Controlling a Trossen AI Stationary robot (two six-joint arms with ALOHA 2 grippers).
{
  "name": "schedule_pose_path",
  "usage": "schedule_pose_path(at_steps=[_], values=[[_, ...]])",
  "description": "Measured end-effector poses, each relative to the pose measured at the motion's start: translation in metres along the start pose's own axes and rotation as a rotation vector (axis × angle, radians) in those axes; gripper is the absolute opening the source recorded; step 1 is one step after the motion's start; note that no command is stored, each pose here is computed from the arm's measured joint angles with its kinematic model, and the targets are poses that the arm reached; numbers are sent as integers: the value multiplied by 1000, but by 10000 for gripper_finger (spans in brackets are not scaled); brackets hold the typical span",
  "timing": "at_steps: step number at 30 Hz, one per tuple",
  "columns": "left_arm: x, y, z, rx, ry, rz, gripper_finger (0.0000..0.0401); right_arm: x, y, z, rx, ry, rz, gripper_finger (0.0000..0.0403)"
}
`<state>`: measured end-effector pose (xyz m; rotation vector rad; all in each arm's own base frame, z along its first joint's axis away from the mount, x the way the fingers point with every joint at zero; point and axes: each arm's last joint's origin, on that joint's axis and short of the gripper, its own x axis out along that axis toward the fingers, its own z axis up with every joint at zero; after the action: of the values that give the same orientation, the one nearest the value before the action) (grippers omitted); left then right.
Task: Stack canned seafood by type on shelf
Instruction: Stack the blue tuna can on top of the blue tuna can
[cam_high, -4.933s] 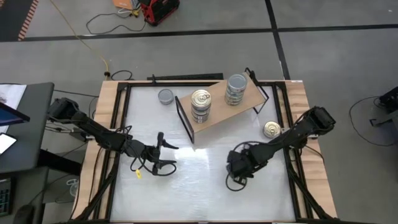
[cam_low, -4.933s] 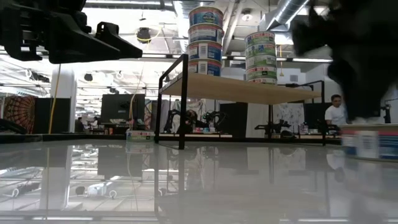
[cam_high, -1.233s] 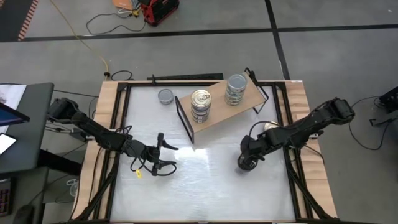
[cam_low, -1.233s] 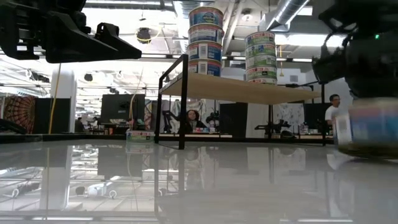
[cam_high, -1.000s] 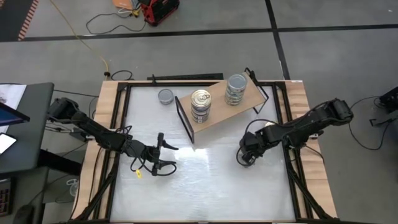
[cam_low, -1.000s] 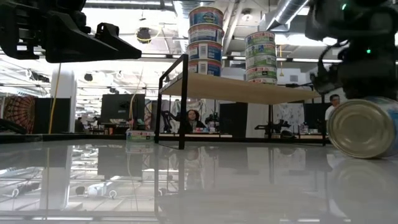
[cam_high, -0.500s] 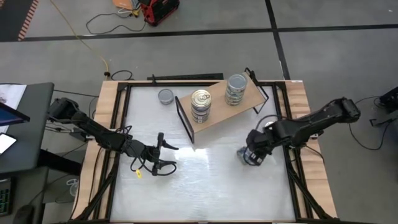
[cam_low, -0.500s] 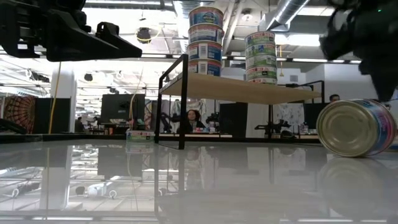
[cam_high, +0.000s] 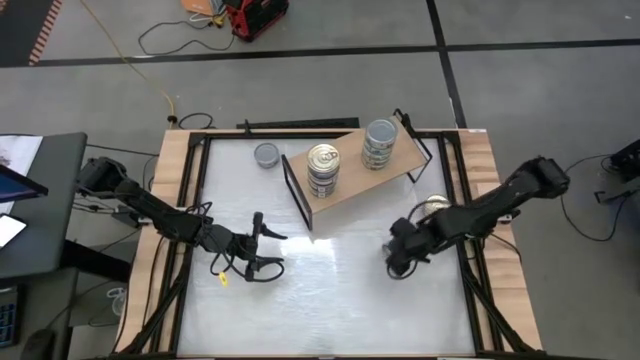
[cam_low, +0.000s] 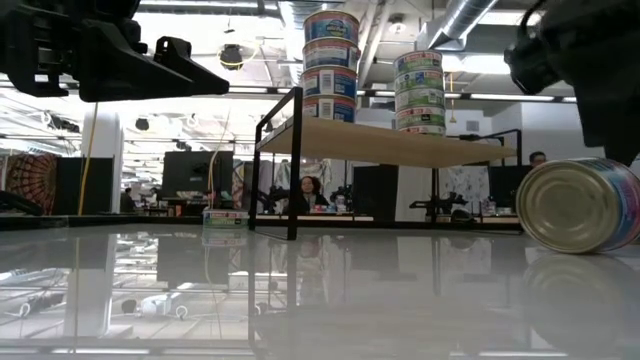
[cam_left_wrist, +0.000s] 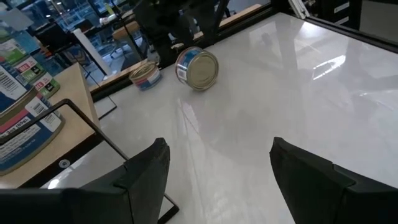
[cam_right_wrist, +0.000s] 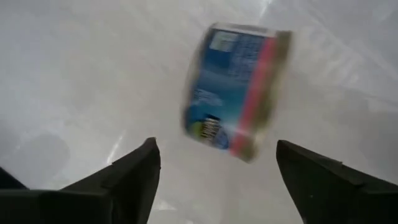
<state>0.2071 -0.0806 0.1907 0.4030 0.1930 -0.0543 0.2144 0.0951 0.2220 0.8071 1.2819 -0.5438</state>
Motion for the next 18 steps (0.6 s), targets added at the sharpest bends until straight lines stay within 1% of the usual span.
schedule_pose_path(at_steps=[2, 5, 10, 12, 14, 18], values=[[0, 0, 0, 0, 0, 5, 264, 0, 12, -1, -19, -24, -61, 325], [0, 0, 0, 0, 2, 13, 264, 3, 28, 0, -24, -62, -186, 315], [0, 0, 0, -1, 2, 12, 264, 22, 46, 2, -29, -78, -345, 310], [0, 0, 0, -3, 4, 11, 264, 32, 49, 2, -34, -78, -375, 310], [0, 0, -1, -7, 8, 9, 264, 39, 51, 2, -13, -79, -392, 310], [0, 0, -1, -16, 13, 6, 264, 45, 52, 0, 37, -94, -404, 310]])
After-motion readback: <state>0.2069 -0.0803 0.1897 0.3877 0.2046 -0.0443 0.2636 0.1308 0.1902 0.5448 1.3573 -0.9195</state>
